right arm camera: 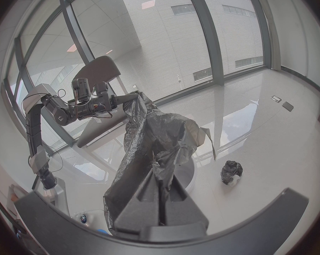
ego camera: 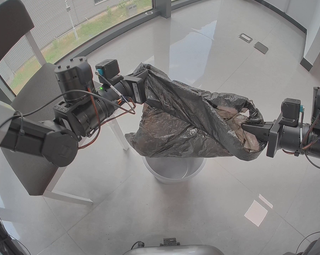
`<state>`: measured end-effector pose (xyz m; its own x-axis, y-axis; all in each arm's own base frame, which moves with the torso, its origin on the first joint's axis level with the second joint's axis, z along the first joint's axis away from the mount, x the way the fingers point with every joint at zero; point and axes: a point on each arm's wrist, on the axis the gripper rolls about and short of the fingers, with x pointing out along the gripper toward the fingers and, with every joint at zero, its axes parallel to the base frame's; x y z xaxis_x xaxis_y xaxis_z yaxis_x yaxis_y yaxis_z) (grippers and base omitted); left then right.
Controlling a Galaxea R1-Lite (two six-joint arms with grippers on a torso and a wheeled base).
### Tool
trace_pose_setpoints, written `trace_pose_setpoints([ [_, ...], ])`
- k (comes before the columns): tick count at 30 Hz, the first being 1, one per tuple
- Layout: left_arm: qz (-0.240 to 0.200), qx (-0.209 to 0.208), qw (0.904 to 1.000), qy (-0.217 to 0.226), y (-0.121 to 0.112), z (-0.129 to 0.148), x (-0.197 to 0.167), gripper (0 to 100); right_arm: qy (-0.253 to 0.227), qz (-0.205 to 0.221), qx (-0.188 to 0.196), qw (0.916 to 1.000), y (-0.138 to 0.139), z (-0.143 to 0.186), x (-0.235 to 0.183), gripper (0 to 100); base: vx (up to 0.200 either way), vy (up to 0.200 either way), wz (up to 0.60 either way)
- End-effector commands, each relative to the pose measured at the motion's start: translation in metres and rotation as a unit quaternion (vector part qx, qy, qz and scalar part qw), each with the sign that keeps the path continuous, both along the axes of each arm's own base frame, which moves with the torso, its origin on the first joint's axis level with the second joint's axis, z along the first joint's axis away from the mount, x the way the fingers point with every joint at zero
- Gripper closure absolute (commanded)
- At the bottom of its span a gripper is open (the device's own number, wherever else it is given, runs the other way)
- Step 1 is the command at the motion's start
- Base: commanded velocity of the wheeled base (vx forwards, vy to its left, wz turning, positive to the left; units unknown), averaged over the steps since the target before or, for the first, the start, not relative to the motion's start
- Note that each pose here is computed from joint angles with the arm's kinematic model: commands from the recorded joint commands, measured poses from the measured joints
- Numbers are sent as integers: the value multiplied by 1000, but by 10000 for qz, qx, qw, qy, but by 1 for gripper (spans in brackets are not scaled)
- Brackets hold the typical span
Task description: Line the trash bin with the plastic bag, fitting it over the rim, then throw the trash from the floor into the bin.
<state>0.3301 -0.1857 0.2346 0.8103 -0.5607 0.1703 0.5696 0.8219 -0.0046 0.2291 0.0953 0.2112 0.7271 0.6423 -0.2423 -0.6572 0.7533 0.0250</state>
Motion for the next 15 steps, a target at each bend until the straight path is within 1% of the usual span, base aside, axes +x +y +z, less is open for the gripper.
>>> trace_pose_setpoints([
  [1, 57, 118, 9996, 243, -11, -28, 22, 100, 205, -8, -117, 9997, 5, -13, 13, 100, 0, 0, 0],
  [5, 134, 146, 9994, 297, -16, -38, 33, 100, 312, -10, -204, 9993, 8, -22, 22, 100, 0, 0, 0],
  [10, 211, 164, 9991, 339, -19, -49, 49, 100, 323, 2, -223, 9992, 12, -24, 32, 100, 0, 0, 0],
  [15, 218, 179, 9989, 366, -21, -55, 55, 100, 450, 16, -262, 9986, 16, -31, 41, 100, 0, 0, 0],
])
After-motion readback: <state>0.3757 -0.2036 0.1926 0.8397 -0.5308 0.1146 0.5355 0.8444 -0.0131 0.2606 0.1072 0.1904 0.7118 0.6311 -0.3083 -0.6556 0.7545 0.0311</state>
